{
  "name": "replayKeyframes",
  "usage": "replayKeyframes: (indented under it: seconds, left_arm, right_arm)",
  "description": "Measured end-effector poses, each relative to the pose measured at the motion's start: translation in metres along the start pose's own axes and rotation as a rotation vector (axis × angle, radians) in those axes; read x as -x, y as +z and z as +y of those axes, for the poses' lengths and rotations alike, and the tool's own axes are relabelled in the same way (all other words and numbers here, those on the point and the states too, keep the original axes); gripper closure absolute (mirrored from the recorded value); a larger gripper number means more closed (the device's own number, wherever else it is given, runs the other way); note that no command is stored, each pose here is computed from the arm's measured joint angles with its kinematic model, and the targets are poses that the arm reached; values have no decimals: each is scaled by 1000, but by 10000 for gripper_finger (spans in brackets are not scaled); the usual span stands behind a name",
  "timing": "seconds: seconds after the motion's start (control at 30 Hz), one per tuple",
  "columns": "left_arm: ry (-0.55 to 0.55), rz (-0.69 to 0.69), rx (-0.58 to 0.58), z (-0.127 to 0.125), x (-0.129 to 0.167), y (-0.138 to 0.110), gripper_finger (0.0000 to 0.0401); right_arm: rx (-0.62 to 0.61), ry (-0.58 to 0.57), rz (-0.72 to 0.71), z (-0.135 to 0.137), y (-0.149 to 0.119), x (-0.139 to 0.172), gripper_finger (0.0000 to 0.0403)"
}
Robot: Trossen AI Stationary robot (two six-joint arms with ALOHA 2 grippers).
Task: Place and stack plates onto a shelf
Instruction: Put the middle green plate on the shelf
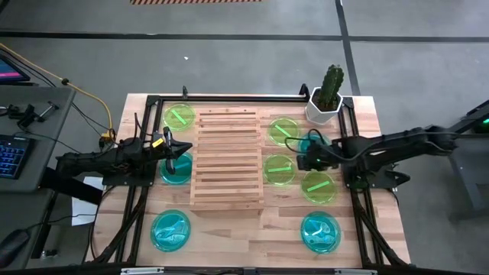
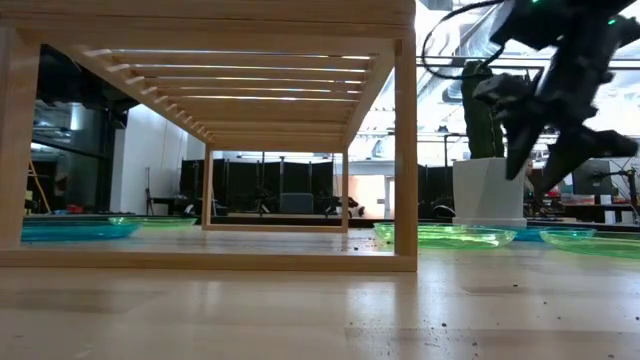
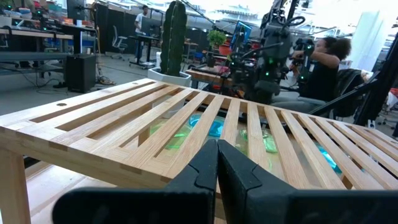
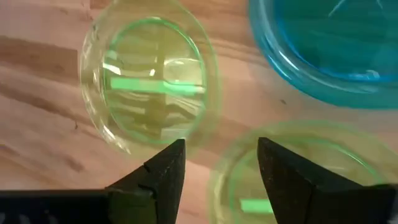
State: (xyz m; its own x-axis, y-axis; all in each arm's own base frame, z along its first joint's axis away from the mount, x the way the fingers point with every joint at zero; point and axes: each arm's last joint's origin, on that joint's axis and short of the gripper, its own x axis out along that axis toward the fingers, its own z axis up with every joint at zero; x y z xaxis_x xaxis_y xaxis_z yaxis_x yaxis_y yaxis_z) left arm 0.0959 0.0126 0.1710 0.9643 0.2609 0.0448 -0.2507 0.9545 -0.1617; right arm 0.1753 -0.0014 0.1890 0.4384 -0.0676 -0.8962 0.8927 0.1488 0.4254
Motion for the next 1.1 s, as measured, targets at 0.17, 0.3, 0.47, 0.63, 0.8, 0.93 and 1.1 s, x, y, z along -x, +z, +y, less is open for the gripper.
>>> replayKeyframes:
  seconds: [0.17,0.3,0.47,0.63,0.8,0.93,1.1]
  left_arm:
    - [0,0,0,0,0,0,401]
    - [0,0,0,0,0,0,401]
    - [0,0,0,0,0,0,401]
    - [0,0,0,0,0,0,401]
    - [0,0,0,0,0,0,401]
    - [0,0,0,0,0,0,401]
    - [0,0,0,0,0,0,401]
  right_arm:
    - [45,17,10,9,15,-20,220]
    - [71,-60,15,4,29,-35,220]
    - [140,-44,89,4,41,-51,220]
    - [178,-75,142,2,42,-64,220]
    - [184,-74,150,3,42,-70,224]
    - [186,-69,142,4,42,-71,241]
    - [174,-76,123,4,43,-71,283]
